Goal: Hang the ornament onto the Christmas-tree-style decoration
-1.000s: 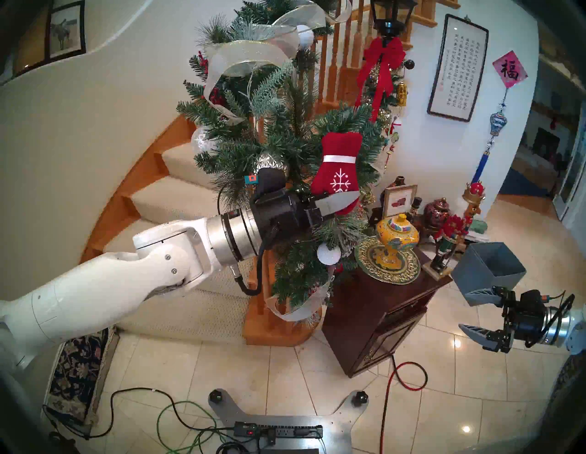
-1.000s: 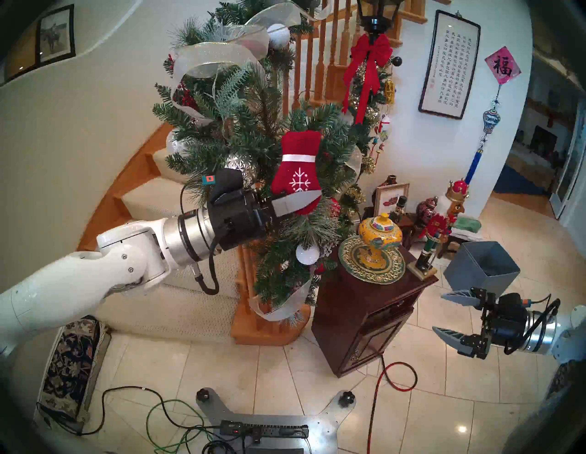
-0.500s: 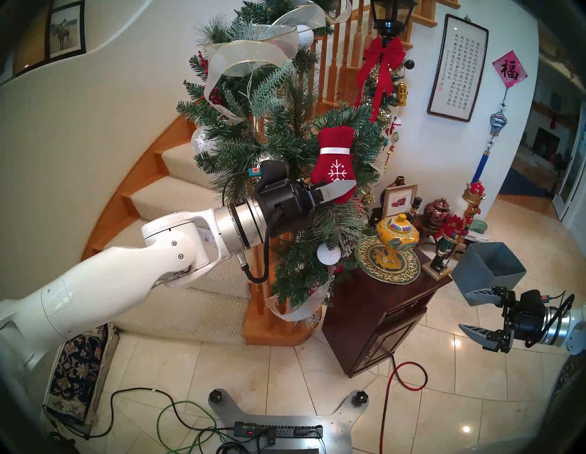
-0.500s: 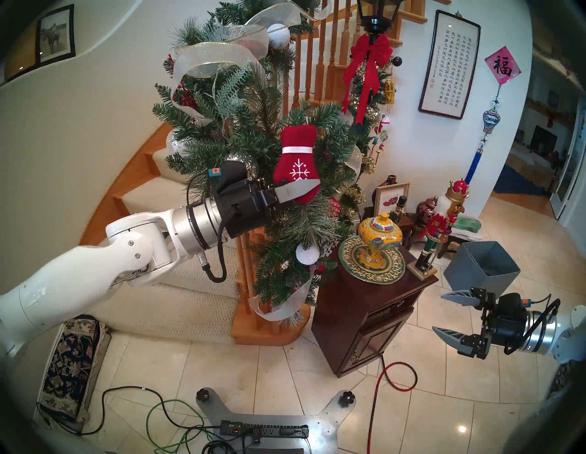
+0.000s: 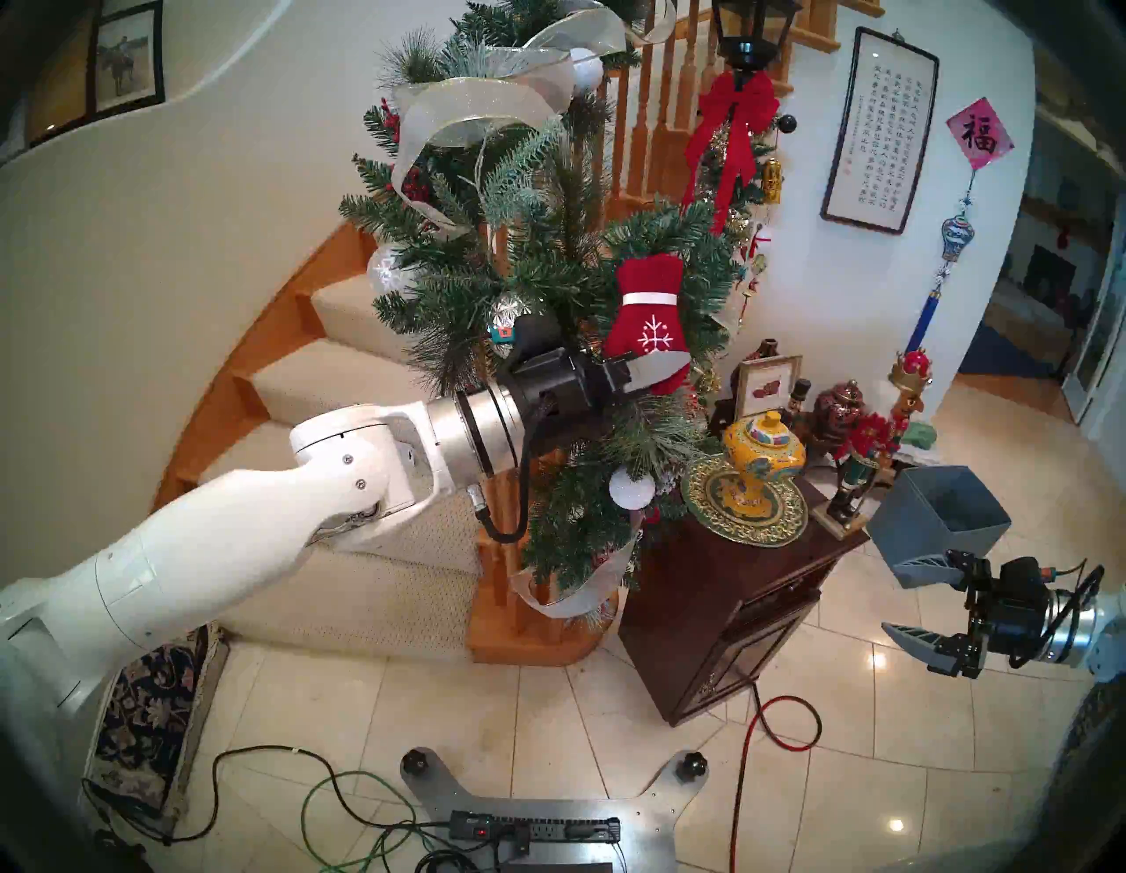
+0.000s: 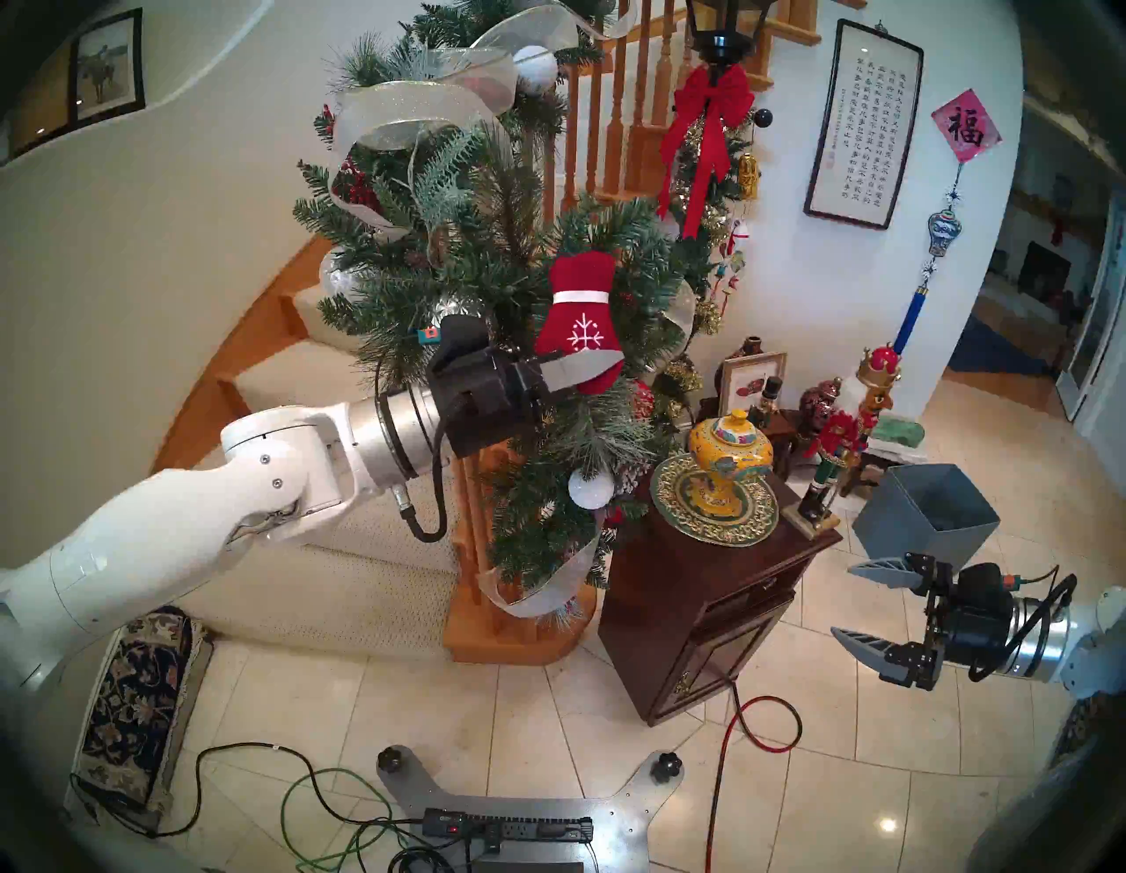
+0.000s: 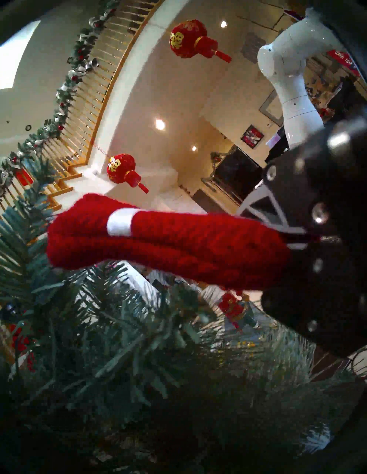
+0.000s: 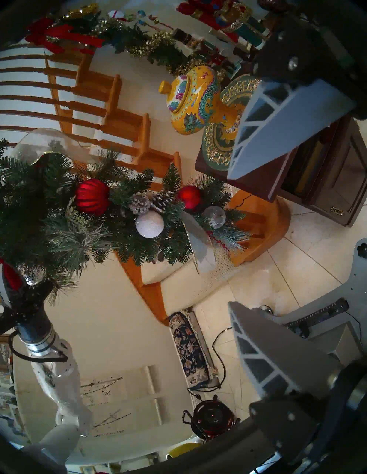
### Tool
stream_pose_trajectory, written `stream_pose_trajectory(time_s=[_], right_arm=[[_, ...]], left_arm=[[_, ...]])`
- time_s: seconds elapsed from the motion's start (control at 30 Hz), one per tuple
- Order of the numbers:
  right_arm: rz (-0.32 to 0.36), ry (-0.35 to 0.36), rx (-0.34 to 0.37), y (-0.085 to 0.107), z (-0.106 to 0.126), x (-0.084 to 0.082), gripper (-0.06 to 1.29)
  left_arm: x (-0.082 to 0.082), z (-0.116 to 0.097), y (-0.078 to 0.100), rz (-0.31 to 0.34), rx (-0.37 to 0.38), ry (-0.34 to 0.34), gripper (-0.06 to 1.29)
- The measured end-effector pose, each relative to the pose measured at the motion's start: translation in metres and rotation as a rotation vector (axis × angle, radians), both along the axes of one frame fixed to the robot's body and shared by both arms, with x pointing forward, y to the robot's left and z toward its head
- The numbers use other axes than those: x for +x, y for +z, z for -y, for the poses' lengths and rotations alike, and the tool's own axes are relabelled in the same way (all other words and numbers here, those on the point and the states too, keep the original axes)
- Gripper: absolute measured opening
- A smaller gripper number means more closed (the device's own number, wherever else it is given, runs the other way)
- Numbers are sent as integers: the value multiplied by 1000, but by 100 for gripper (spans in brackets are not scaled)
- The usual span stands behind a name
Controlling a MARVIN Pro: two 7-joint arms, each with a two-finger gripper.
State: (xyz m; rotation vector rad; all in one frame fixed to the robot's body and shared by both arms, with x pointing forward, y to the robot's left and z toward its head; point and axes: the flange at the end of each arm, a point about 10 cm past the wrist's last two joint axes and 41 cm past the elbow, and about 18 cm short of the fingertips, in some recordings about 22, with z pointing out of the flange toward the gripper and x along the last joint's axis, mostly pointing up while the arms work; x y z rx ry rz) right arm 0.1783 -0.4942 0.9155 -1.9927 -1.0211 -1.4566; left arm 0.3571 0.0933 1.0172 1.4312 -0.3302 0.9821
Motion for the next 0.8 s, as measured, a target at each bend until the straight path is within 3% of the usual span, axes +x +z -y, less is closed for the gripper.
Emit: stream_pose_trajectory(time_s=[0.7, 0.8], right_arm=[[0, 1, 0, 0, 0, 0, 124], [0, 1, 0, 0, 0, 0, 124]], left_arm=[[-17, -14, -14, -3, 51, -14, 0], [-19, -15, -16, 17, 65, -8, 9]])
